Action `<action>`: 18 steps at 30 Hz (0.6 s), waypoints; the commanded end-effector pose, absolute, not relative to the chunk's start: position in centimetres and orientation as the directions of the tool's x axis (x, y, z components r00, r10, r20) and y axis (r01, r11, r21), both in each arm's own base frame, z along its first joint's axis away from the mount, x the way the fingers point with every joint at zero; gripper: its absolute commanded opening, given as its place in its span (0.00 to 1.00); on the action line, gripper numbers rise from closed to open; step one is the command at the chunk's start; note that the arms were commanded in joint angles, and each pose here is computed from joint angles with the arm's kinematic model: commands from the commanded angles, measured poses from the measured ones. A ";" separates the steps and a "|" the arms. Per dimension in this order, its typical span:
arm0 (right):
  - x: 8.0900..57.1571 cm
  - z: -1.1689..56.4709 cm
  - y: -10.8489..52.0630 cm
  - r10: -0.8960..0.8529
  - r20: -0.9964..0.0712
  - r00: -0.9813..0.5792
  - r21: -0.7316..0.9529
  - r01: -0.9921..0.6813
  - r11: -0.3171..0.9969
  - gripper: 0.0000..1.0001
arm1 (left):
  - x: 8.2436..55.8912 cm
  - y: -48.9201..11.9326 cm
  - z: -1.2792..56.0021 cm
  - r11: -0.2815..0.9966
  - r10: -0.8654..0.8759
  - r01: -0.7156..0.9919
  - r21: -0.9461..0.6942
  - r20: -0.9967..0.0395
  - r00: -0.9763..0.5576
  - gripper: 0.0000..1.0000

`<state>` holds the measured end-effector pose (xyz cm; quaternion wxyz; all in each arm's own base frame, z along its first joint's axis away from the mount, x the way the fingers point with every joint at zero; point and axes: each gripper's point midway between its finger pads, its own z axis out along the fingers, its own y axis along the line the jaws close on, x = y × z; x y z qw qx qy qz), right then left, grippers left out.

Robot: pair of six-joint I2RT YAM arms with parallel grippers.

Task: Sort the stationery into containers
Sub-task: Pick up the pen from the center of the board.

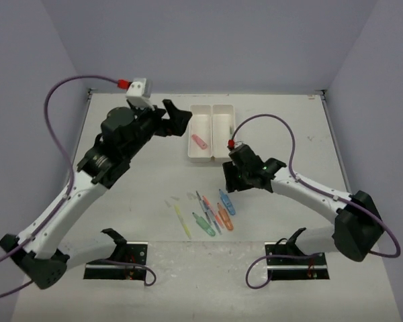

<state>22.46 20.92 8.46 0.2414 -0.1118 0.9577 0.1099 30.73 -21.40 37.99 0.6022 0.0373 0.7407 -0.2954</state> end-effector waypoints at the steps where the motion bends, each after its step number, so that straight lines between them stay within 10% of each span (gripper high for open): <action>1: 22.6 6.2 22.4 -0.183 -0.461 -0.868 0.105 -0.258 0.960 0.51 | 28.5 -18.4 32.0 0.876 -0.248 0.308 -0.370 -0.896 -0.369 1.00; 18: 20.3 1.2 21.9 -0.233 -0.332 -0.914 0.019 -0.254 0.967 0.46 | 25.6 -15.4 25.9 0.924 -0.155 0.248 -0.291 -0.878 -0.453 1.00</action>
